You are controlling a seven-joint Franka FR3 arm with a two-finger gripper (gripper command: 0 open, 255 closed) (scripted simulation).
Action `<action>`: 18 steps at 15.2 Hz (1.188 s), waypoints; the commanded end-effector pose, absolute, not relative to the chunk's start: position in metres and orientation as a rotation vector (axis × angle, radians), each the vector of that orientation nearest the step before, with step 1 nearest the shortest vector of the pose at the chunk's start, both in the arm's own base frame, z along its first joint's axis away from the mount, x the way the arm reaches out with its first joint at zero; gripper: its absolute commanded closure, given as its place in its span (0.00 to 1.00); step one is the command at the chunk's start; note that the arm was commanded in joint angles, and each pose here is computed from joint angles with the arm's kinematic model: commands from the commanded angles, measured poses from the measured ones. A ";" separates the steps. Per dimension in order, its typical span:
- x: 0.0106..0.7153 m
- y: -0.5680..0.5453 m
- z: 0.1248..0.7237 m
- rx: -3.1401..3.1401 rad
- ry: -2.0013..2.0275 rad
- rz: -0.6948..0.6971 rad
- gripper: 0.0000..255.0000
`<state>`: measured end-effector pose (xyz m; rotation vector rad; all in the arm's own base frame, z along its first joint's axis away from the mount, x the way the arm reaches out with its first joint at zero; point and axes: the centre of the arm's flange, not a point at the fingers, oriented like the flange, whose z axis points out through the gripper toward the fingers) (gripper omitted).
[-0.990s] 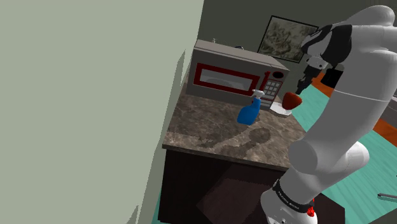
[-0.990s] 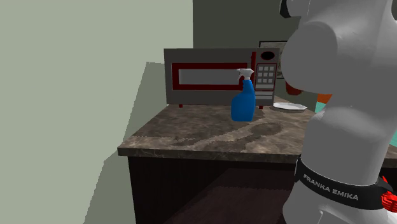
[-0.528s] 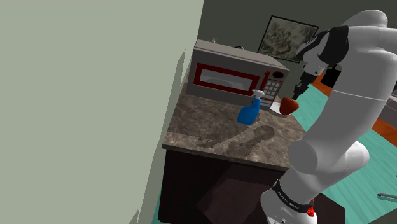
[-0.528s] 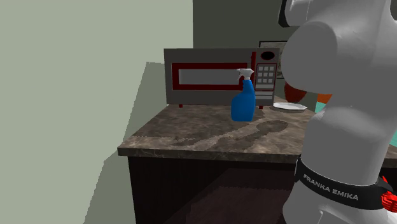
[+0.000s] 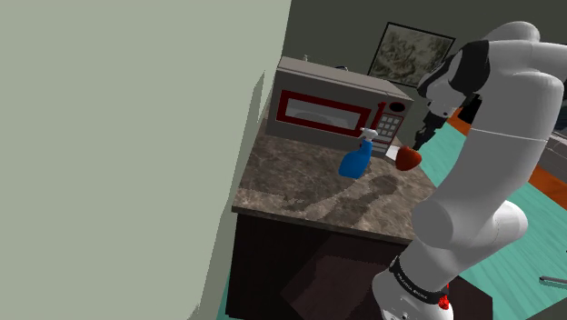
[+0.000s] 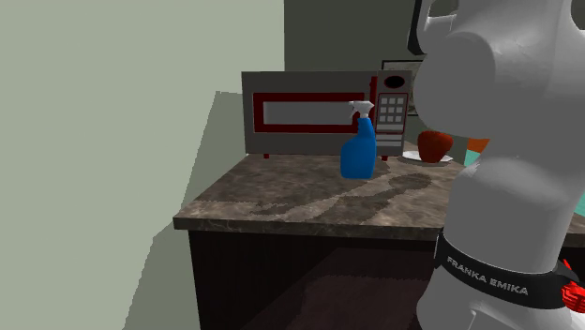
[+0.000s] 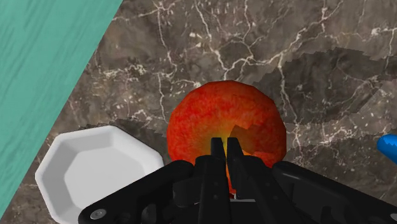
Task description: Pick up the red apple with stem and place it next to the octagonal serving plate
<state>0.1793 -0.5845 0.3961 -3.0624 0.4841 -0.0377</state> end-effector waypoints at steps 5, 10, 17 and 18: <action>0.179 -0.584 0.375 -3.063 0.484 -0.038 1.00; 0.179 -0.584 0.375 -3.063 0.484 -0.038 1.00; 0.179 -0.584 0.375 -3.063 0.484 -0.038 0.00; 0.179 -0.584 0.389 -3.063 0.484 -0.038 0.00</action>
